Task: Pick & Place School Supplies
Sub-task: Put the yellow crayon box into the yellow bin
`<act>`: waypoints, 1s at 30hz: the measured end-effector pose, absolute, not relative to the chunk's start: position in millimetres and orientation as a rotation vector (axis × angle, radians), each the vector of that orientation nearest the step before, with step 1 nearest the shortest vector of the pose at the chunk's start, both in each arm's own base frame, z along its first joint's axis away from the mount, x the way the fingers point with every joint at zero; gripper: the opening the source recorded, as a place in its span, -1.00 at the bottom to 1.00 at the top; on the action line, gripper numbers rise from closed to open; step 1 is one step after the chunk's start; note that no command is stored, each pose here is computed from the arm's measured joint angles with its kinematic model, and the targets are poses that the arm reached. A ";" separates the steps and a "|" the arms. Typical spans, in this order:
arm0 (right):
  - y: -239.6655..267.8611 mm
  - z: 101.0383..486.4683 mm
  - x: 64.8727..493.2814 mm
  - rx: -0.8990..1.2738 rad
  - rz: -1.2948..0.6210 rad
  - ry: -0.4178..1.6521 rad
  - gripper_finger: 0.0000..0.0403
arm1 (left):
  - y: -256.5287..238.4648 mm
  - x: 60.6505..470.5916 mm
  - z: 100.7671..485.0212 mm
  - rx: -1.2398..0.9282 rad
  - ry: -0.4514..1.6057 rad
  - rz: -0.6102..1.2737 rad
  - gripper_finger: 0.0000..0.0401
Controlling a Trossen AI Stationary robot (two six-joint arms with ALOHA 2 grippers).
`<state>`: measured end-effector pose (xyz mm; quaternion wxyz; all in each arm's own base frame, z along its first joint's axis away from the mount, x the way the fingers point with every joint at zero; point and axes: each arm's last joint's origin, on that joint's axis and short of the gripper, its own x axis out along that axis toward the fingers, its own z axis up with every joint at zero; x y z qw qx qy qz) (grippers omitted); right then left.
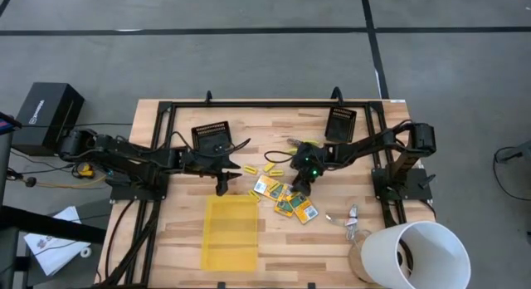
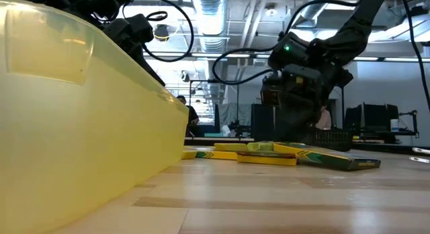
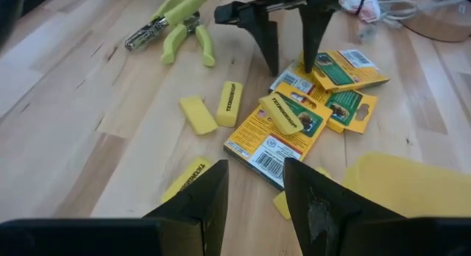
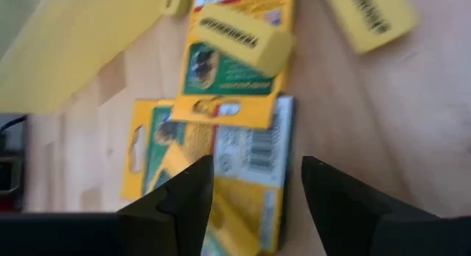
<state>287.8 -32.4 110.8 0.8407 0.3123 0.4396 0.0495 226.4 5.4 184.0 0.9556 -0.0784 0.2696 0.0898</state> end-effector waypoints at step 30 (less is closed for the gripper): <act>-12.2 113.5 289.6 0.687 0.292 0.958 -0.10 | 3.6 226.6 184.0 -0.230 0.549 0.140 -0.37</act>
